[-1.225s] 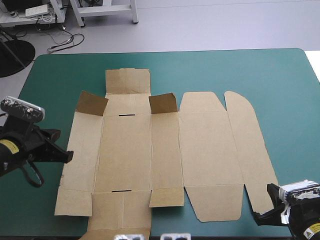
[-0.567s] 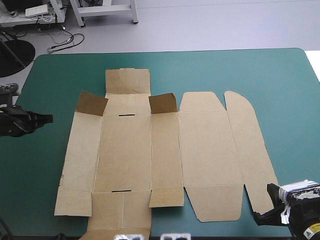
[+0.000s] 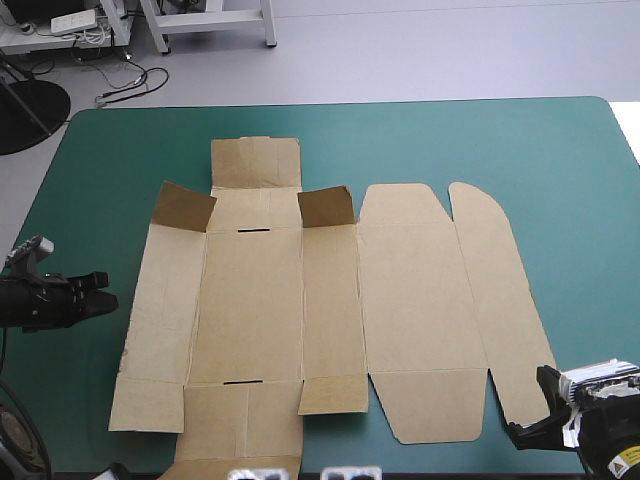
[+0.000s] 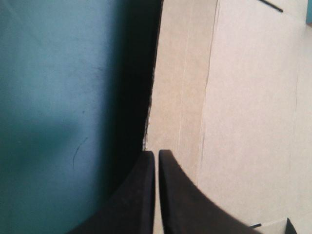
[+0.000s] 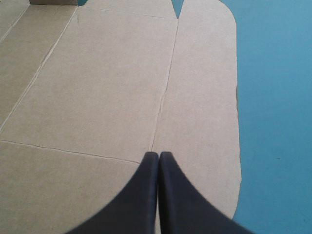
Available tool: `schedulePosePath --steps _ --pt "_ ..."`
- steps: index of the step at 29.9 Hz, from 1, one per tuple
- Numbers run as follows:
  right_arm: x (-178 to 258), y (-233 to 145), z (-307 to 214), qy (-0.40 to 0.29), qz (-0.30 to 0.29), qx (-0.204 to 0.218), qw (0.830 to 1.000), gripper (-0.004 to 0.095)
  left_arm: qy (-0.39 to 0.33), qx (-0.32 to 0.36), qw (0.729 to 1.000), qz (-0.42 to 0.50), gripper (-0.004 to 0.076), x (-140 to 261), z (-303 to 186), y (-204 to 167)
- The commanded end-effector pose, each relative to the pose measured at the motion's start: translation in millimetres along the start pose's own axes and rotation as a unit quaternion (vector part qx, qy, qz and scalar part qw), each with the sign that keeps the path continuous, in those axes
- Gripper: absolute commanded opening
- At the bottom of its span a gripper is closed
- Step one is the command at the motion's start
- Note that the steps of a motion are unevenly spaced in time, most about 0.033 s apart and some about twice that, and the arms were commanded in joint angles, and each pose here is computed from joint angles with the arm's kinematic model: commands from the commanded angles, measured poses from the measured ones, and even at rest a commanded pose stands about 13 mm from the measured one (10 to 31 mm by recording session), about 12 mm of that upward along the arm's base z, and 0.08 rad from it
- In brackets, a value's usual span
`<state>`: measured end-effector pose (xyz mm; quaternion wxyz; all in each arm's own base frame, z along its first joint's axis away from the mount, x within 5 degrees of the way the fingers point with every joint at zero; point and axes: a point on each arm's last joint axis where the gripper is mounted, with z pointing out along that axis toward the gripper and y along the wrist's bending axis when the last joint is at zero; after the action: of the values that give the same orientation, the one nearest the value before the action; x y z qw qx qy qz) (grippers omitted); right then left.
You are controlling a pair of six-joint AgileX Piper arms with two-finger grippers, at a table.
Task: Fold the box
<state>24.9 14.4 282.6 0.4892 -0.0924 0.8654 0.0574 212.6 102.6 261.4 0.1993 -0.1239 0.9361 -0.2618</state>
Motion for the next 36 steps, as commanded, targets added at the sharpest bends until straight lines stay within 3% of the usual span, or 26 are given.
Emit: schedulePosePath --steps 1,5,7,9,14,16,32,36 --pt "-14 -1 -4 -0.042 -0.002 0.006 0.999 -0.0015 0.015 0.044 0.998 0.034 0.0015 4 -2 -19" --pt "-14 -1 -4 -0.042 -0.002 0.006 0.999 -0.0015 0.033 0.038 0.997 0.052 0.0020 6 3 -23" --pt "-14 -1 -4 -0.042 -0.002 0.006 0.999 -0.0015 0.057 0.018 0.996 0.065 0.0060 9 5 -22" --pt "-14 -1 -4 -0.042 -0.002 0.006 0.999 -0.0015 0.077 0.003 0.995 0.068 0.0127 11 7 -22" --pt "-14 -1 -4 -0.042 -0.002 0.006 0.999 -0.0015 0.085 0.001 0.994 0.069 0.0405 12 10 -25" --pt "-14 -1 -4 -0.042 -0.002 0.006 0.999 -0.0015 0.085 0.005 0.995 0.055 0.0452 13 11 -25" --pt "-14 -1 -4 -0.042 -0.002 0.006 0.999 -0.0015 0.076 0.028 0.997 0.003 0.0450 28 31 -19" --pt "-14 -1 -4 -0.042 -0.002 0.006 0.999 -0.0015 0.075 0.040 0.996 -0.003 0.0412 30 33 -20"
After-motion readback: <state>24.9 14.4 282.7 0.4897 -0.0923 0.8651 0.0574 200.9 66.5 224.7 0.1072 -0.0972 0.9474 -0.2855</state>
